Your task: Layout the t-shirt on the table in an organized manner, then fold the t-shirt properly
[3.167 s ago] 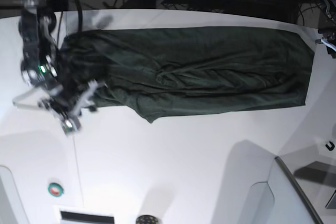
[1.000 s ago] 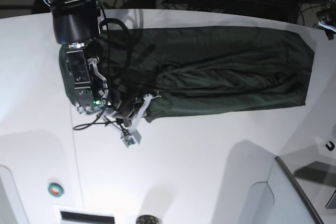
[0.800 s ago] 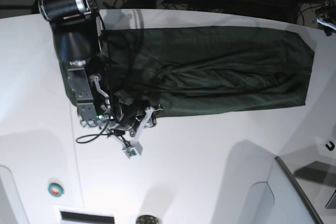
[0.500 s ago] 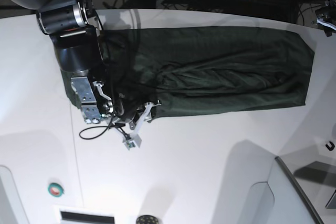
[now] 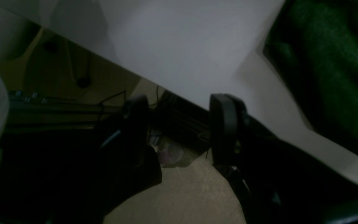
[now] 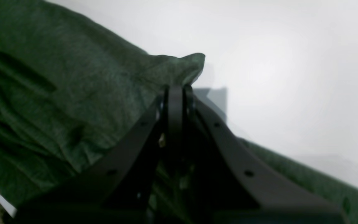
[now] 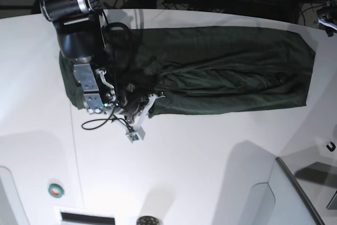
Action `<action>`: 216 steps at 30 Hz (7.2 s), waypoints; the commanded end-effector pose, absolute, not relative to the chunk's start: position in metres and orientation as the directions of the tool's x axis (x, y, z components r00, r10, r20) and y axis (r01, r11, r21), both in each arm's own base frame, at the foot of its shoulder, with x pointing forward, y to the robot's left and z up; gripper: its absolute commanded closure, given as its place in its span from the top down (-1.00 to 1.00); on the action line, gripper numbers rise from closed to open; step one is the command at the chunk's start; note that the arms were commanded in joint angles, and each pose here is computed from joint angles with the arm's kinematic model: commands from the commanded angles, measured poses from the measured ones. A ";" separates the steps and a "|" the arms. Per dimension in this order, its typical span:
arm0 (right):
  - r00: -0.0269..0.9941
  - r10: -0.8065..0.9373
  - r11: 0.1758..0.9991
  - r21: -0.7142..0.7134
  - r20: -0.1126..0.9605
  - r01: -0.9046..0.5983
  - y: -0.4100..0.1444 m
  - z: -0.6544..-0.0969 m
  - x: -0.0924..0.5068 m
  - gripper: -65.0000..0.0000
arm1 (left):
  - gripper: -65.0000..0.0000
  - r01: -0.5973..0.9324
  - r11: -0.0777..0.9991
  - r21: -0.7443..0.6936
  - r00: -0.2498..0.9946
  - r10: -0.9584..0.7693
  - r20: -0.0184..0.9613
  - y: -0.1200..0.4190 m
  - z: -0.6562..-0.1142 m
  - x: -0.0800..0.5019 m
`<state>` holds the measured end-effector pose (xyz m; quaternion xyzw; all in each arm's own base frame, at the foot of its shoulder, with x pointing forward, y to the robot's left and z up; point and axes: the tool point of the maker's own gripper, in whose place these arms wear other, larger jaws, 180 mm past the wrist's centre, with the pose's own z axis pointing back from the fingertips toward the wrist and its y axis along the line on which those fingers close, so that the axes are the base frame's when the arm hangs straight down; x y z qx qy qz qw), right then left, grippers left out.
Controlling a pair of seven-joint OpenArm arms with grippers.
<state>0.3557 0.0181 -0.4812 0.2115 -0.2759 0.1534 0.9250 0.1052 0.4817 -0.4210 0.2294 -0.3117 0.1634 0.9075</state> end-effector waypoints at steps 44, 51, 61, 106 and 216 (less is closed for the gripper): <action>0.768 0.272 0.823 0.274 0.580 -0.498 0.011 -0.455 0.281 -0.60 | -0.08 -0.440 0.830 0.342 0.736 0.115 0.668 0.493 -0.405 0.113; 0.663 0.258 0.831 0.189 0.703 -0.523 0.001 -0.404 0.292 -0.60 | -0.08 -0.439 0.829 0.346 0.732 0.107 0.673 0.494 -0.401 0.115; 0.653 0.121 0.926 0.152 0.748 -0.346 -0.070 -0.388 0.328 -0.64 | -0.08 -0.433 0.829 0.354 0.710 0.073 0.700 0.492 -0.387 0.126; 0.588 0.253 0.881 0.069 0.768 -0.468 -0.033 -0.392 0.301 -0.21 | -1.00 -0.394 0.826 0.403 0.660 -0.050 0.749 0.467 -0.365 0.209; 0.772 0.079 0.986 0.067 0.631 -0.155 -0.165 -0.471 0.353 -1.00 | -1.00 -0.369 0.905 0.210 0.682 0.110 0.723 0.442 -0.424 0.189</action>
